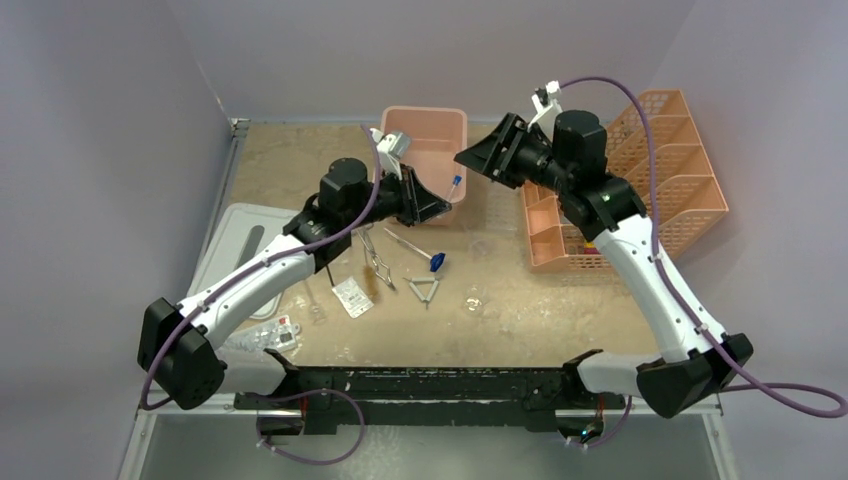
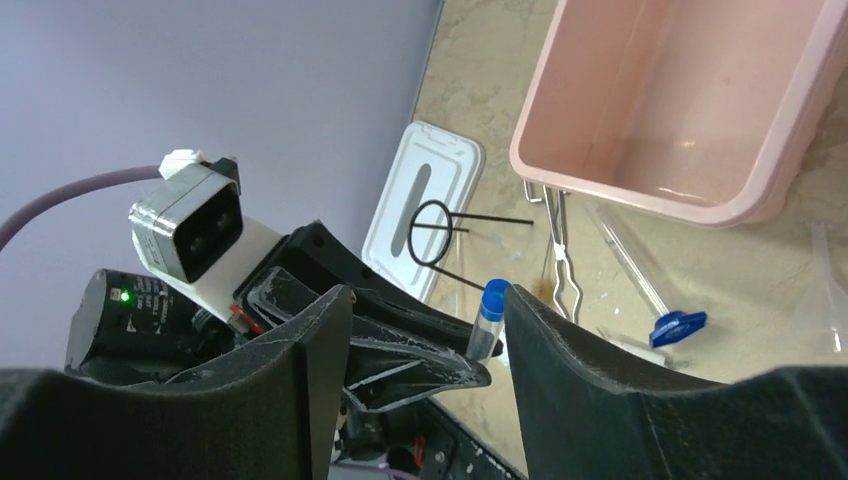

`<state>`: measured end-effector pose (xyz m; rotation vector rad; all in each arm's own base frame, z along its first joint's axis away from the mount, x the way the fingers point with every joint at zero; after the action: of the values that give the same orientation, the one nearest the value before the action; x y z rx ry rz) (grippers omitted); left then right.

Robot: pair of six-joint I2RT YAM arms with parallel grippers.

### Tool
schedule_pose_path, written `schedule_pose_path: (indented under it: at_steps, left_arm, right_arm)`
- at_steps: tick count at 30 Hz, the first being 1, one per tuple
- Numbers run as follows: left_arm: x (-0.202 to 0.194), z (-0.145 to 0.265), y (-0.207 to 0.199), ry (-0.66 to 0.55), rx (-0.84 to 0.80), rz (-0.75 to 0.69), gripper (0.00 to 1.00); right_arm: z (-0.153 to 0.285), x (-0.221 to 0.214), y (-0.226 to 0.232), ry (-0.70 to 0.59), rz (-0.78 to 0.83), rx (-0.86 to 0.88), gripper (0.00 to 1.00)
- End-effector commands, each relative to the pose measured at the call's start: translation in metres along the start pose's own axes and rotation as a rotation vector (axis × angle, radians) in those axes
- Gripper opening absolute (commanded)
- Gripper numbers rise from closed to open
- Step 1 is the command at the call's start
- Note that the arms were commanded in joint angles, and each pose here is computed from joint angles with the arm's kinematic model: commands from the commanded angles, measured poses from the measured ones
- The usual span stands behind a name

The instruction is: Organize the chemistry lab equipment

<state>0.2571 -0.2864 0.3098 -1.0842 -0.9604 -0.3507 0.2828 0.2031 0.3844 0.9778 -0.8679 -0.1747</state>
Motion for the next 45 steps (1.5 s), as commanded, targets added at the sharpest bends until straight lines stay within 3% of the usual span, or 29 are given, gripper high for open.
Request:
schedule_pose_path:
  at_steps: [1,11,29,39,45]
  left_arm:
    - [0.019,0.013,-0.023,-0.001,-0.077,-0.165,0.00]
    - [0.013,0.012,-0.028,0.043,-0.148,-0.193,0.00]
    - [0.016,0.017,-0.023,0.073,-0.187,-0.214,0.00]
    - [0.013,0.016,-0.010,0.088,-0.111,-0.196,0.00]
    - [0.018,0.023,0.013,0.007,0.108,-0.175,0.52]
  right_arm:
    - [0.012,-0.008,0.001,0.140,0.037,-0.024,0.60]
    - [0.006,-0.021,-0.012,0.237,-0.038,0.003,0.59]
    - [0.001,-0.027,-0.018,0.305,-0.178,0.118,0.27]
    - [0.002,-0.024,-0.020,0.303,-0.175,0.124,0.17]
    - [0.002,-0.012,-0.034,0.217,-0.122,0.071,0.15]
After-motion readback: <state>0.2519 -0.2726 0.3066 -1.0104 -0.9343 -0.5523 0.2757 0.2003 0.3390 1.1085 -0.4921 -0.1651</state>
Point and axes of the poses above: each gripper's point midway between its finger pads, its own z axis back along the fingers, its own y axis along the line the jaws close on, x = y × z, the point moved 5 cm from there along z, back along the fingers, and after that the axes turned 2 degrees about -z, right-handed, at the moved point
